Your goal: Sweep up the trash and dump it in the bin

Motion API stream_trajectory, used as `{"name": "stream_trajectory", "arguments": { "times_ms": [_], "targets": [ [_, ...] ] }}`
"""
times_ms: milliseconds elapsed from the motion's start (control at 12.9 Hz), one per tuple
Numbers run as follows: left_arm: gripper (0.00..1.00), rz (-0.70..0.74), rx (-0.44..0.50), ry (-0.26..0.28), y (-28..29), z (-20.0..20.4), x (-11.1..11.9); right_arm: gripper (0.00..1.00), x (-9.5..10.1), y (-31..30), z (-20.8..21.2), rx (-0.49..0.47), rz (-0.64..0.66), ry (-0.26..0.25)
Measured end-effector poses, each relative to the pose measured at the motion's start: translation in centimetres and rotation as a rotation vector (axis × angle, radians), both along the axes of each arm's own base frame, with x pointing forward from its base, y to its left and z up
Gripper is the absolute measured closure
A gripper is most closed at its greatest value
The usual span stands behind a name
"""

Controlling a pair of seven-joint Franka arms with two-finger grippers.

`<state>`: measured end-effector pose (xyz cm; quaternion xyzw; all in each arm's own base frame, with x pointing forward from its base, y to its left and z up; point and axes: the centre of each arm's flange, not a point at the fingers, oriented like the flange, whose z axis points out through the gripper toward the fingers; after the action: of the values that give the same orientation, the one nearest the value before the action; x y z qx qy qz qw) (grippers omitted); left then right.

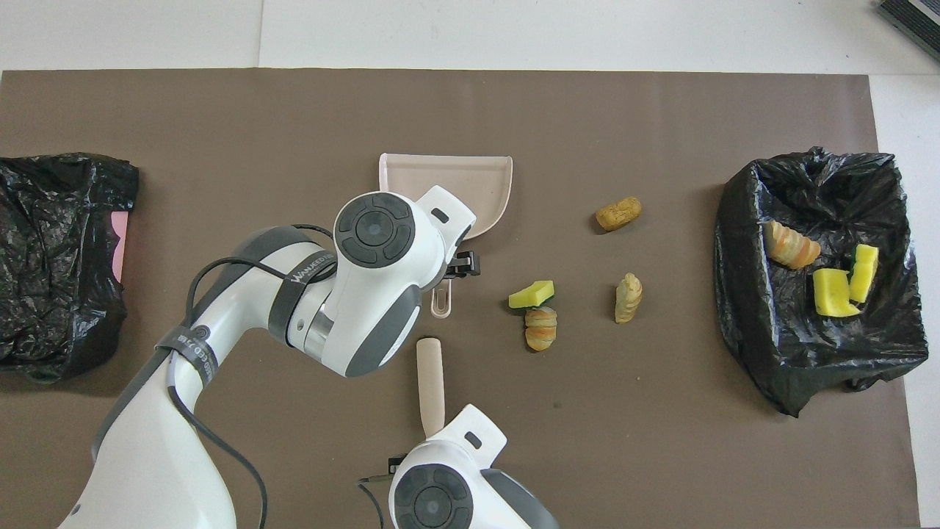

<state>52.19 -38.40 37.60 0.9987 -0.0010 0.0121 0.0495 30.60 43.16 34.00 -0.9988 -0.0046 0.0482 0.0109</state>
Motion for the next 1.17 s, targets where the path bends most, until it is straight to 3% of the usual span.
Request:
{"name": "stream_trajectory", "arguments": {
  "times_ms": [311,389,466,699,932,1166],
  "targets": [
    [0.01,-0.026,0.014,0.023,-1.4,-2.6,-1.1,0.46,-1.6,1.0,0.0,0.008,0.021,0.017],
    [0.11,-0.024,0.014,0.022,-1.4,-2.6,-1.0,0.59,-1.6,1.0,0.0,0.007,0.022,0.018],
    [0.29,-0.021,0.014,0.02,-1.2,-2.5,-0.9,0.73,-1.7,1.0,-0.1,0.001,0.022,0.023],
    [0.67,-0.018,0.014,-0.001,-0.9,-1.4,0.1,0.75,-1.9,0.7,-0.1,-0.023,0.024,0.045],
    [0.68,-0.063,0.047,-0.049,-0.4,-0.4,1.1,0.75,-1.8,0.1,1.2,-0.051,0.015,0.071],
    [0.68,-0.204,0.093,-0.066,2.2,1.5,3.0,0.75,0.6,-3.3,5.7,-0.07,-0.05,0.092]
  ]
}}
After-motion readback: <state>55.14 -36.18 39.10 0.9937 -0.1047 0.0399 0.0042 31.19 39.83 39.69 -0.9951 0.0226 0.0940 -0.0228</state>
